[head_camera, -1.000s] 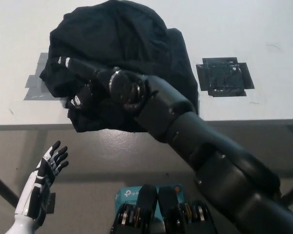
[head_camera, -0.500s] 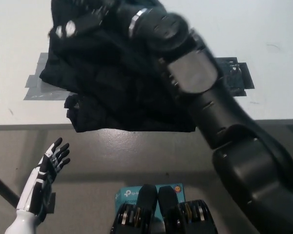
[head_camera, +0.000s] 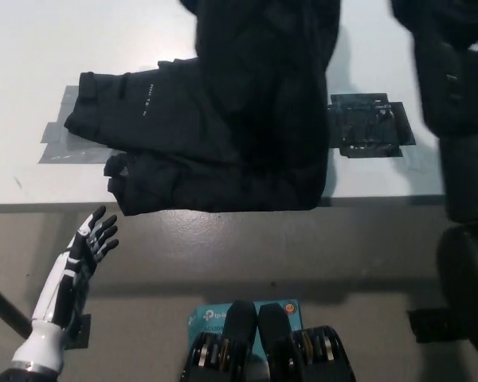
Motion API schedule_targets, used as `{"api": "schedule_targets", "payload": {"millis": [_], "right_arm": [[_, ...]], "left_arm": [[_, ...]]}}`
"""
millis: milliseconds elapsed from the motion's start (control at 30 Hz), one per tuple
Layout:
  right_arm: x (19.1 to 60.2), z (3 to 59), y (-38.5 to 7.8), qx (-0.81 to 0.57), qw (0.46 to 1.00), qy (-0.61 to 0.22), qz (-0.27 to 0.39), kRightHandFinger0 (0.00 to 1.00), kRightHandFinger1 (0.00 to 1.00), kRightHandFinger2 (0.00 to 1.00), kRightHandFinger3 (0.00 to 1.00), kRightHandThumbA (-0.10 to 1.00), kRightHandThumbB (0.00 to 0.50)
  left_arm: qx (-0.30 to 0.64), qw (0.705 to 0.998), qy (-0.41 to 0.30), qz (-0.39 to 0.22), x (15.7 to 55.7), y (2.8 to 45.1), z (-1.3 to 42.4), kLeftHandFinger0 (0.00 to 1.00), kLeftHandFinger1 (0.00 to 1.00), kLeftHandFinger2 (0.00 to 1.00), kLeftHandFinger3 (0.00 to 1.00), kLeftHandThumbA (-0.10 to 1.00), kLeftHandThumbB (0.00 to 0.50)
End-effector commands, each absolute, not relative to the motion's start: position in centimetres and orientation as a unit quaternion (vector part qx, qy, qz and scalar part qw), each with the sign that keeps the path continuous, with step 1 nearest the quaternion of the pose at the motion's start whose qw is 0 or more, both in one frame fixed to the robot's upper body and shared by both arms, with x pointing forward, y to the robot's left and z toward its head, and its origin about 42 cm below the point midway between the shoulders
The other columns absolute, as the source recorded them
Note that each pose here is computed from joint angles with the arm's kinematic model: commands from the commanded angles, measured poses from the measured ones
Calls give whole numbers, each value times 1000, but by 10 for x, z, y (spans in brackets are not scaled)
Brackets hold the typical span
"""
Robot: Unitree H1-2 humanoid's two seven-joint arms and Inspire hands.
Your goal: The robot grabs the right edges of the black jacket on the table, and folds it in half
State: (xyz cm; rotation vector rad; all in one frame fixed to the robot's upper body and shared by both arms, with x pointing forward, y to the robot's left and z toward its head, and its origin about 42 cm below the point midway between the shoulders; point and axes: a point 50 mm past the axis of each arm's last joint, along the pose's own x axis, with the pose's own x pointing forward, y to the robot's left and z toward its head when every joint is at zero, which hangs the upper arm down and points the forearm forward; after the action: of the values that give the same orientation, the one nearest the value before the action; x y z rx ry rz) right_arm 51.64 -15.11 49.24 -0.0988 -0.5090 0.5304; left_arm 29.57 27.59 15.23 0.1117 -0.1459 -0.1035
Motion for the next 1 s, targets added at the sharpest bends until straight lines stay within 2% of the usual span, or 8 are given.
{"api": "schedule_targets", "payload": {"millis": [0, 100, 500, 600, 767, 833, 933, 967], "right_arm": [[376, 630, -219, -127, 820, -467, 305, 1000, 1000, 1000, 1000, 1000, 478], [387, 625, -210, -156, 828, -440, 312, 1000, 1000, 1000, 1000, 1000, 483], [426, 625, -125, -202, 826, -351, 391, 1000, 1000, 1000, 1000, 1000, 377], [429, 637, -89, -203, 824, -344, 402, 1000, 1000, 1000, 1000, 1000, 425], [427, 628, -22, -252, 800, -318, 443, 1000, 1000, 1000, 1000, 1000, 380], [433, 609, 12, -259, 806, -289, 447, 1000, 1000, 1000, 1000, 1000, 479], [437, 570, 63, -281, 784, -266, 484, 1000, 1000, 1000, 1000, 1000, 422], [439, 556, 77, -290, 779, -257, 492, 1000, 1000, 1000, 1000, 1000, 443]], "left_arm": [[73, 984, -134, -88, 326, 262, 186, 1000, 1000, 1000, 1000, 1000, 155], [79, 983, -137, -93, 325, 258, 190, 1000, 1000, 1000, 1000, 1000, 166], [88, 980, -136, -118, 330, 252, 196, 1000, 1000, 1000, 1000, 1000, 135], [88, 980, -132, -121, 330, 251, 197, 1000, 1000, 1000, 1000, 1000, 123], [95, 978, -126, -137, 324, 249, 185, 1000, 1000, 1000, 1000, 1000, 145], [89, 979, -123, -136, 317, 247, 176, 1000, 1000, 1000, 1000, 1000, 179], [112, 977, -114, -140, 303, 245, 169, 1000, 1000, 1000, 1000, 1000, 173], [119, 976, -112, -145, 300, 247, 168, 1000, 1000, 1000, 1000, 1000, 165]]}}
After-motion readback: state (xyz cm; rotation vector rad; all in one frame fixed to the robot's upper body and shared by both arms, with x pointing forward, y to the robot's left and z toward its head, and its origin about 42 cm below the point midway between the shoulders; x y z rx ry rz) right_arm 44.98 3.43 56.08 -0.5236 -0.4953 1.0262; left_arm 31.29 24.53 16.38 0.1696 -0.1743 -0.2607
